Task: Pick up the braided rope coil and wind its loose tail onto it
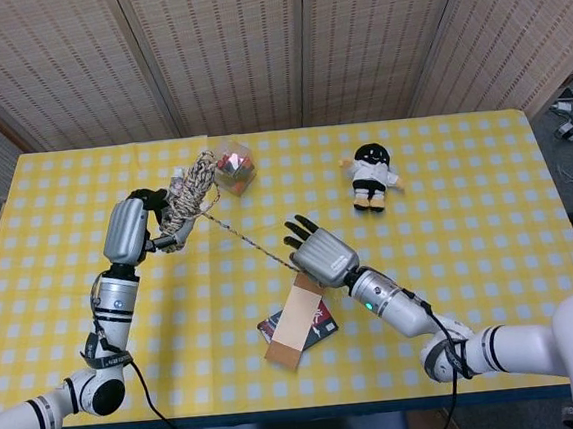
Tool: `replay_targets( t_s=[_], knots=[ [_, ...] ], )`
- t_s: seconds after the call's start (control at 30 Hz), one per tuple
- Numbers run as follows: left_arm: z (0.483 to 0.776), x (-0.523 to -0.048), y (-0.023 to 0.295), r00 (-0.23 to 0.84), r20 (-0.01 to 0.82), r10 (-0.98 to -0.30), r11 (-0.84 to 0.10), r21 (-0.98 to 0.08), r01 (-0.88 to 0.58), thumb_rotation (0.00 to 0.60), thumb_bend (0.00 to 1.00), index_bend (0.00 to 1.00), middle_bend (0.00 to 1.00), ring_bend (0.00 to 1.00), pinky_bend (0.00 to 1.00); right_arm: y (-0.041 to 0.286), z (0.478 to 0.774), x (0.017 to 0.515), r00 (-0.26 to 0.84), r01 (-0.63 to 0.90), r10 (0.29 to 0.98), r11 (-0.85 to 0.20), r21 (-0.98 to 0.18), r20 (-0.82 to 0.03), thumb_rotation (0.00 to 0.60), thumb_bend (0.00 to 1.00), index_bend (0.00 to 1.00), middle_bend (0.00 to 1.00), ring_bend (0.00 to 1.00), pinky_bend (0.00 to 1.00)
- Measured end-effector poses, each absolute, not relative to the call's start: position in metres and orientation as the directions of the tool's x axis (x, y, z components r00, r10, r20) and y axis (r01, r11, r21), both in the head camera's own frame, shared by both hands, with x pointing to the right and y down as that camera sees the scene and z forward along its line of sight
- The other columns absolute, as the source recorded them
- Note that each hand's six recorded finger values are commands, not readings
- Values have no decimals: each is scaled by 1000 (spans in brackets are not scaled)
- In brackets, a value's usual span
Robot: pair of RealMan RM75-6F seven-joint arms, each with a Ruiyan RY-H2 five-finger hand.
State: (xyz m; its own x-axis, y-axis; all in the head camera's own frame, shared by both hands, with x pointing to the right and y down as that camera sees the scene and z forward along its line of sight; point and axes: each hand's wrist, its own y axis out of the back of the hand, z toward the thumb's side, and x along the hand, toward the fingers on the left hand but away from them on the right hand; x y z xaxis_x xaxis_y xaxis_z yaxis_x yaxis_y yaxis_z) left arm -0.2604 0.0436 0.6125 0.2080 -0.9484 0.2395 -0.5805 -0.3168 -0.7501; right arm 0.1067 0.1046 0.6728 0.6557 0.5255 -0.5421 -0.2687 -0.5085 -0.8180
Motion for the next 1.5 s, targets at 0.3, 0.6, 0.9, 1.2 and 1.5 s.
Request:
replay_targets(
  t_s=[0.3, 0.6, 0.9, 1.2, 1.5],
  knots=[
    [626, -268, 43, 171, 279, -945, -327, -815, -479, 352, 288, 784, 791, 652, 293, 101, 620, 84, 733, -211, 524, -431, -877, -434, 600, 463, 645, 220, 0, 0],
    [635, -261, 55, 210, 325, -922, -385, -829, -406, 362, 288, 782, 790, 650, 274, 76, 549, 46, 787, -55, 550, -389, -919, -280, 600, 463, 648, 221, 0, 0],
    [638, -242, 76, 292, 346, -892, -440, -816, -375, 359, 288, 781, 789, 649, 267, 55, 531, 21, 773, 32, 582, -435, -900, -254, 600, 463, 656, 221, 0, 0],
    [633, -225, 93, 386, 329, -862, -473, -796, -378, 398, 288, 780, 789, 647, 253, 33, 538, 8, 727, 85, 627, -484, -871, -278, 600, 464, 656, 220, 0, 0],
    [628, -215, 105, 478, 308, -822, -522, -743, -418, 403, 288, 780, 789, 645, 251, 13, 554, 7, 671, 103, 673, -501, -859, -311, 600, 463, 656, 220, 0, 0]
  ],
)
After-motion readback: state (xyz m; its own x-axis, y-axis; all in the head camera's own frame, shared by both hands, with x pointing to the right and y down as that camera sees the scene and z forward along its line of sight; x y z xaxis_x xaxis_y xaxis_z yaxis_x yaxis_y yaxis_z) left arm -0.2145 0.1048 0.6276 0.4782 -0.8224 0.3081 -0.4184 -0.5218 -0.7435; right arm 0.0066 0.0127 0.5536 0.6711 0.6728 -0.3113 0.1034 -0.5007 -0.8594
